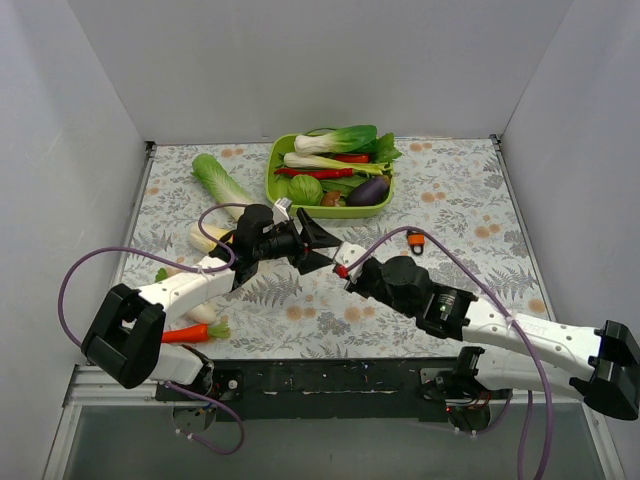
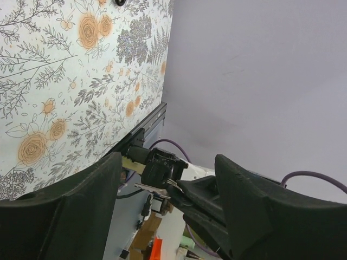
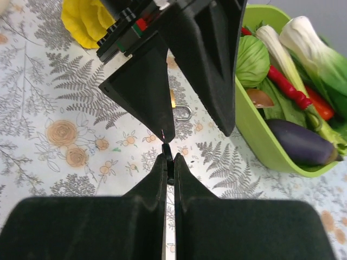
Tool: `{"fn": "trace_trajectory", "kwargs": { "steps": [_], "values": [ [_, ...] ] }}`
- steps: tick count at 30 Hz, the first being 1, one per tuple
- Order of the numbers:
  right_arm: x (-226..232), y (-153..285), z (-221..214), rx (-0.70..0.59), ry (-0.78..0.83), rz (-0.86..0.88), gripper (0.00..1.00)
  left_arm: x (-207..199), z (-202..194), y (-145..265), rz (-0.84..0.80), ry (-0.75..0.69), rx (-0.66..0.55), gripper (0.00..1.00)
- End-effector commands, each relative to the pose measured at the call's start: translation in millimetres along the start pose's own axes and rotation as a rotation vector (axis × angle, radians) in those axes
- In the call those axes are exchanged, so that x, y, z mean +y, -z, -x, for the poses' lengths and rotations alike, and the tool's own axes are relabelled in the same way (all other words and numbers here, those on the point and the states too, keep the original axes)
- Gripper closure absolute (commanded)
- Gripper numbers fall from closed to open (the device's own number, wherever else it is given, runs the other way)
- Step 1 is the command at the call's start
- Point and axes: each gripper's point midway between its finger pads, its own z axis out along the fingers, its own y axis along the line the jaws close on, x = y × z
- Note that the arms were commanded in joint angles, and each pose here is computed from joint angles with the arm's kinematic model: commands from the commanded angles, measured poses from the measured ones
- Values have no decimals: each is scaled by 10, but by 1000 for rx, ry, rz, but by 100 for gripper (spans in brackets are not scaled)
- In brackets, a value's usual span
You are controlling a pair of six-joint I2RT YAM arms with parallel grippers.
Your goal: Unlock with the key
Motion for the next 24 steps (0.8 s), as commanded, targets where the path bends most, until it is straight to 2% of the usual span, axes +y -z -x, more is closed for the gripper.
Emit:
{"fn": "trace_trajectory", "kwargs": {
  "steps": [1, 4, 11, 14, 15, 18, 19, 21, 22, 24],
  "values": [
    [-244, -3, 344, -71, 118, -169, 99, -185, -29, 35, -17, 192, 11, 32],
    [-210, -6, 424, -102, 155, -189, 99, -136, -38, 27, 2, 205, 16, 32],
    [-161, -48, 415, -79, 268, -230, 99, -88, -67, 28, 22, 232, 30, 32],
    [-82, -89, 387, -63, 308, -225, 99, -126, -68, 25, 16, 230, 34, 36],
    [-76, -99, 367, -53, 319, -229, 99, -152, -65, 28, 11, 228, 34, 44],
    [-22, -142, 291, -20, 362, -232, 99, -178, -66, 34, 6, 231, 35, 53],
    [18, -162, 260, -10, 377, -225, 99, -178, -60, 36, 7, 231, 34, 60],
    [22, -165, 229, 2, 398, -234, 99, -172, -64, 37, 9, 231, 35, 64],
    [50, -173, 214, 6, 407, -227, 99, -160, -66, 32, 13, 233, 37, 72],
    [55, -171, 197, 14, 422, -231, 99, -150, -91, 33, 15, 236, 50, 79]
  ]
}}
